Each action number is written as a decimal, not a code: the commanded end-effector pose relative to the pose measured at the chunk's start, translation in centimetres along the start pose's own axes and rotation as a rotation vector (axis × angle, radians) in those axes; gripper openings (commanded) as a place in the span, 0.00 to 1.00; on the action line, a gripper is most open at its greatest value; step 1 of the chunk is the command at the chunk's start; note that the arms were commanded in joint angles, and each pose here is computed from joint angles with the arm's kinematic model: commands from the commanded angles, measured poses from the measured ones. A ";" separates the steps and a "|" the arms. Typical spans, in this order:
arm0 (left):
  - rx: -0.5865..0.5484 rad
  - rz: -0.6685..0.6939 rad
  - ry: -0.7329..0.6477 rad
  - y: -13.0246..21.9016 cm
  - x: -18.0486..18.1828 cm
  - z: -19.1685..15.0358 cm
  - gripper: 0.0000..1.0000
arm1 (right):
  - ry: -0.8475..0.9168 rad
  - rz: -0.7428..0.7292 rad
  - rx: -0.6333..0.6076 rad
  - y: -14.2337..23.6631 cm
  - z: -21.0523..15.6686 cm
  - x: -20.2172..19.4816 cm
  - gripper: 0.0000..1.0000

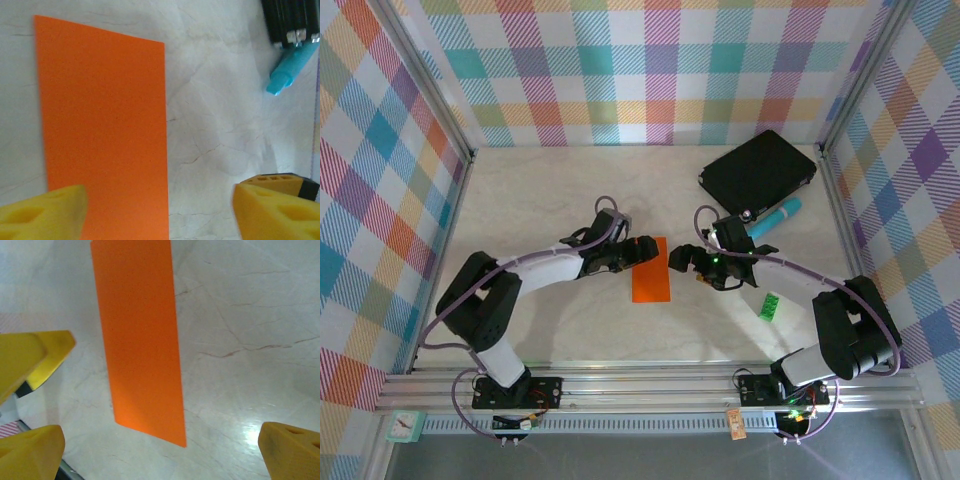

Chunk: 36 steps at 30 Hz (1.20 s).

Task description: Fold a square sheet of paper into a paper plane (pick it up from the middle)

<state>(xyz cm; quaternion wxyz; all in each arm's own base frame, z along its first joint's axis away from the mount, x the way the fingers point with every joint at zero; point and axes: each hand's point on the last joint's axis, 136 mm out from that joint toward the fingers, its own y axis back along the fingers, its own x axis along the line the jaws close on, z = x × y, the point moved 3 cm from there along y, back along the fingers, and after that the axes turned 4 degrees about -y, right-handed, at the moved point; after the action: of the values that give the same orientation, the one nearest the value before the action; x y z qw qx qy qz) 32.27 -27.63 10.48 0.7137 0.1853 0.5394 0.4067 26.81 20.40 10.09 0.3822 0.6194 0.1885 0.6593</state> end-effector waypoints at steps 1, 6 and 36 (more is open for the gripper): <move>0.086 0.007 -0.007 -1.1 0.1 -0.3 0.64 | -0.061 0.033 0.033 -0.5 -0.3 0.1 0.97; 0.118 0.090 0.029 -3.5 2.0 0.2 0.49 | -0.097 -0.018 0.078 -0.7 -1.1 -0.8 0.84; 0.094 0.165 0.212 -4.9 7.1 1.7 0.32 | -0.154 -0.072 0.251 -3.4 -2.9 0.1 0.48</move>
<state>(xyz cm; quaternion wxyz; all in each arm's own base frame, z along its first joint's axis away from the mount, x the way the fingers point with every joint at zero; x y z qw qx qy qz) 36.97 -25.48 5.23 0.6403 0.1929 0.5971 0.4431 25.31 22.84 7.33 0.3453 0.6927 0.2549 0.5797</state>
